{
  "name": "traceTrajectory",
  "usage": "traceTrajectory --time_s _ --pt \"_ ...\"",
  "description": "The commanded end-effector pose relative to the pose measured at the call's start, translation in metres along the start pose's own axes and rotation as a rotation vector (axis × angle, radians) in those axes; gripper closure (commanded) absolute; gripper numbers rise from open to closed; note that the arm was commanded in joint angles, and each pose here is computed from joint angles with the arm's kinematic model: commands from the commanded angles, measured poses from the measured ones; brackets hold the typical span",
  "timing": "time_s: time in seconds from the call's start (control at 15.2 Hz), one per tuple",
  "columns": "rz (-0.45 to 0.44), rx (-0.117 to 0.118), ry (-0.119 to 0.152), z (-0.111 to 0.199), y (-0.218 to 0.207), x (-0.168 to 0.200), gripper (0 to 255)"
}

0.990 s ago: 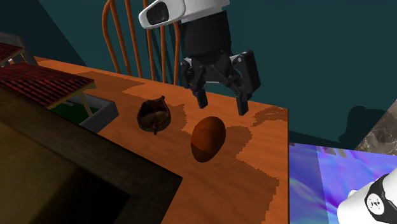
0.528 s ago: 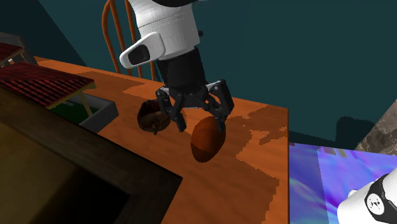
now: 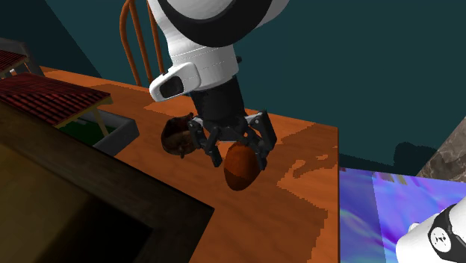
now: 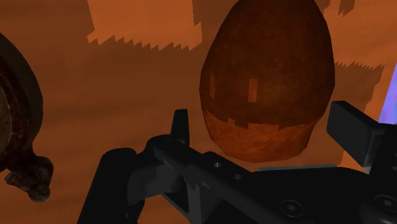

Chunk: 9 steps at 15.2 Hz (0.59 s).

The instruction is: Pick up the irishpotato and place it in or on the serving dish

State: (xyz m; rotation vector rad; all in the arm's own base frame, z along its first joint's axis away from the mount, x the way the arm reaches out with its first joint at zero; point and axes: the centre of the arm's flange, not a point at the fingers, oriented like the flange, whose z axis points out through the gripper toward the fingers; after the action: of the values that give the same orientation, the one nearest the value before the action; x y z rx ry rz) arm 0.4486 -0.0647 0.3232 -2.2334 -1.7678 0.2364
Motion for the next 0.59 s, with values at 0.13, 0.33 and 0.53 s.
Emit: traceTrajectory --time_s 0.13,0.33,0.53 --pt "0.000 0.000 0.000 0.0005 0.0000 0.0000 0" --pt "0.000 0.000 0.000 0.0005 0.0000 0.0000 255" --pt "0.000 0.000 0.000 0.0007 0.0000 0.0001 255"
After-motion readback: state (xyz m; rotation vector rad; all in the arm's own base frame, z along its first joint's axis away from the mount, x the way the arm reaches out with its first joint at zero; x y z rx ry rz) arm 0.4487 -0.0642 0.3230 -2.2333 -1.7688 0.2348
